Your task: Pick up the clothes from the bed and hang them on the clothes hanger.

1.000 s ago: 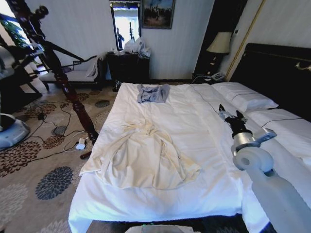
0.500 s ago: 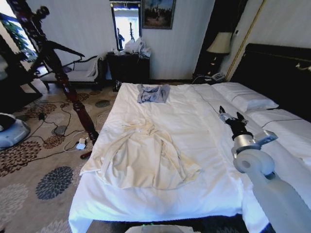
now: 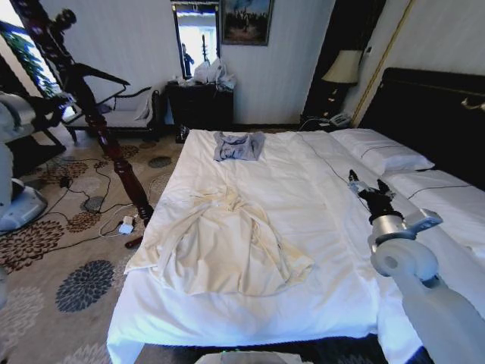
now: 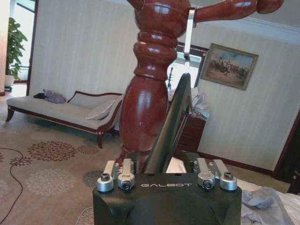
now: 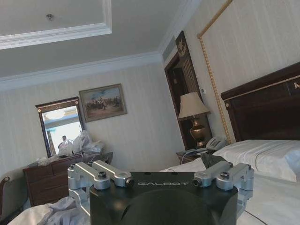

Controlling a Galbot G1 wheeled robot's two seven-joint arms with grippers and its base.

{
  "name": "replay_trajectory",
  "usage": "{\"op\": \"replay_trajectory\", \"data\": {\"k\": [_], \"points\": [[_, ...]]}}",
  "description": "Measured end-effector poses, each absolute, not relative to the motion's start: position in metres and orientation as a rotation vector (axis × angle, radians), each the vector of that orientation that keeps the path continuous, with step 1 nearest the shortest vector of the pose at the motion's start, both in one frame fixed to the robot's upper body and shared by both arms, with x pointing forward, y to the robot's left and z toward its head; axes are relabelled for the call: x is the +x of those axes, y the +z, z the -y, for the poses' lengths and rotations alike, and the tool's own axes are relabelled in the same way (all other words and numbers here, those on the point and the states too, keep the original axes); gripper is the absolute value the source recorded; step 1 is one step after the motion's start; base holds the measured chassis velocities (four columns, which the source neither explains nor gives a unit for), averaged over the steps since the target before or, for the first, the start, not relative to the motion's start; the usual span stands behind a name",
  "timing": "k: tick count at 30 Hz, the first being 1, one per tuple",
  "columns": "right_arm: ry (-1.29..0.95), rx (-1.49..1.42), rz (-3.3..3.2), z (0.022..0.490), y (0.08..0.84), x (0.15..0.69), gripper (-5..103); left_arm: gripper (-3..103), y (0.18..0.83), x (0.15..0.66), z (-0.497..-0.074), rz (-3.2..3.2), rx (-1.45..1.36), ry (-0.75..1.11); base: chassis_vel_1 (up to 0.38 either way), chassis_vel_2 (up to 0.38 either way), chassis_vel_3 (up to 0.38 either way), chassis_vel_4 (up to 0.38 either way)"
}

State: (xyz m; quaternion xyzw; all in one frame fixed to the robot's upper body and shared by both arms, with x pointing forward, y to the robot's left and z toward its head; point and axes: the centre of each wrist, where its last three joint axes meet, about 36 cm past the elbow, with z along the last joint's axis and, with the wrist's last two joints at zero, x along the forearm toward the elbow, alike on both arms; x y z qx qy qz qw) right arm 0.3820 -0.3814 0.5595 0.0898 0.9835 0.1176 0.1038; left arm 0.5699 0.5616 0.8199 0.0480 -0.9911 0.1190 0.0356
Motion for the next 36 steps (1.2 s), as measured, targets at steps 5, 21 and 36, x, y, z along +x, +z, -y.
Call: {"op": "replay_trajectory", "data": {"k": [5,21,36], "points": [[0.346,0.265,-2.899,0.381,0.56,0.382,100,32,0.815,0.564,-0.565,3.045,0.113,0.382,0.0,0.0,0.0,0.0],[0.342,0.269,-2.902,0.381,0.558,0.383,100,20,0.836,0.548,-0.531,3.203,-0.145,0.442,0.0,0.0,0.0,0.0],[0.373,0.299,-2.937,0.378,0.54,0.394,100,20,0.812,0.512,-0.449,3.234,-0.571,0.3,0.0,0.0,0.0,0.0]]}}
